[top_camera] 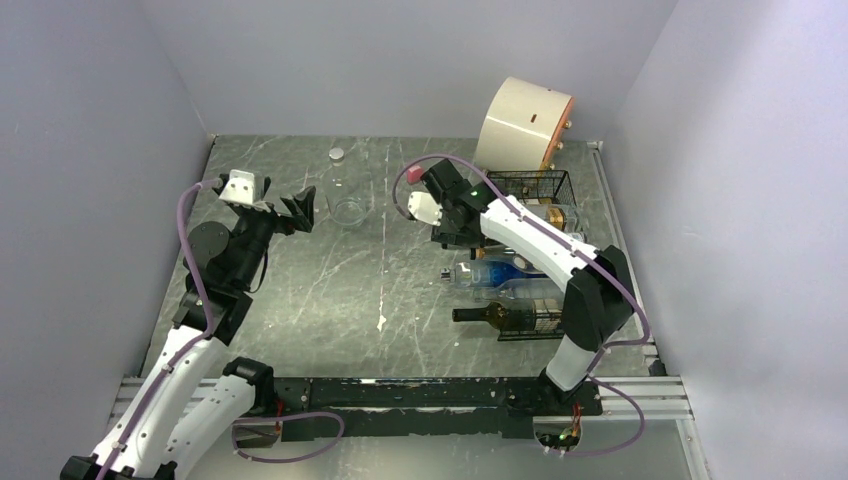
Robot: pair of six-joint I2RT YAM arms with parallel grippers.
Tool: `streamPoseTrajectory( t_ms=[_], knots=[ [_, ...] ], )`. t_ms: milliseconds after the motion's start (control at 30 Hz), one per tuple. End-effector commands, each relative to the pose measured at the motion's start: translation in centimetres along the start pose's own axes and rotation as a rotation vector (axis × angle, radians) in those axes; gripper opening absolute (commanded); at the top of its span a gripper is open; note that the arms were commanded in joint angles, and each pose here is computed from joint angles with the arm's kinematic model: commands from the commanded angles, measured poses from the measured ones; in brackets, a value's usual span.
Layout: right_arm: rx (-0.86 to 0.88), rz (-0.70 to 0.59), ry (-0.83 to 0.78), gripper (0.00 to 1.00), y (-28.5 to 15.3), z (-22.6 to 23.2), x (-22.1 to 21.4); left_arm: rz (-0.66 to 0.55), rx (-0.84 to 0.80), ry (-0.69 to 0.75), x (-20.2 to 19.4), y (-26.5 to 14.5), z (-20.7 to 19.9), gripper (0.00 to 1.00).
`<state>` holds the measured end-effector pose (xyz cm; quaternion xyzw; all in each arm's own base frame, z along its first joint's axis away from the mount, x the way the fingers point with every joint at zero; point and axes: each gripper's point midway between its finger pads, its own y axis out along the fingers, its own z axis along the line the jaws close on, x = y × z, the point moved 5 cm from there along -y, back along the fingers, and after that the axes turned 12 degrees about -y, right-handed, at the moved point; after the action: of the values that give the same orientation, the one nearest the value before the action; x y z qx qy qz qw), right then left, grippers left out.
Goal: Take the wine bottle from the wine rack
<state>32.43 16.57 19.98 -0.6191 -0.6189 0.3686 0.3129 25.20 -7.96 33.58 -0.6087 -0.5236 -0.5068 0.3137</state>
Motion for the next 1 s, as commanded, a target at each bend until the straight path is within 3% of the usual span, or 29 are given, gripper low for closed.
streamPoseTrajectory(
  t_ms=[0,400,567,700,967],
  knots=[
    [-0.035,0.009,-0.014,0.69,1.0,-0.7,-0.1,-0.049,-0.007,-0.013,1.2,0.0,-0.4,0.93],
    [-0.082,0.000,-0.040,0.67,2.1,-0.1,-0.4,-0.053,-0.017,-0.019,1.5,0.0,-0.6,0.93],
    [-0.098,-0.017,-0.016,0.58,2.1,-0.6,-0.1,-0.075,-0.003,-0.024,1.9,-0.4,-0.3,0.93],
    [-0.117,0.012,0.003,0.37,2.1,-1.2,-0.2,-0.066,-0.007,-0.022,2.1,-0.5,-0.4,0.93],
    [-0.287,-0.058,0.092,0.12,-3.0,-4.3,0.9,-0.080,0.017,-0.031,2.2,-0.4,-0.1,0.93]
  ],
)
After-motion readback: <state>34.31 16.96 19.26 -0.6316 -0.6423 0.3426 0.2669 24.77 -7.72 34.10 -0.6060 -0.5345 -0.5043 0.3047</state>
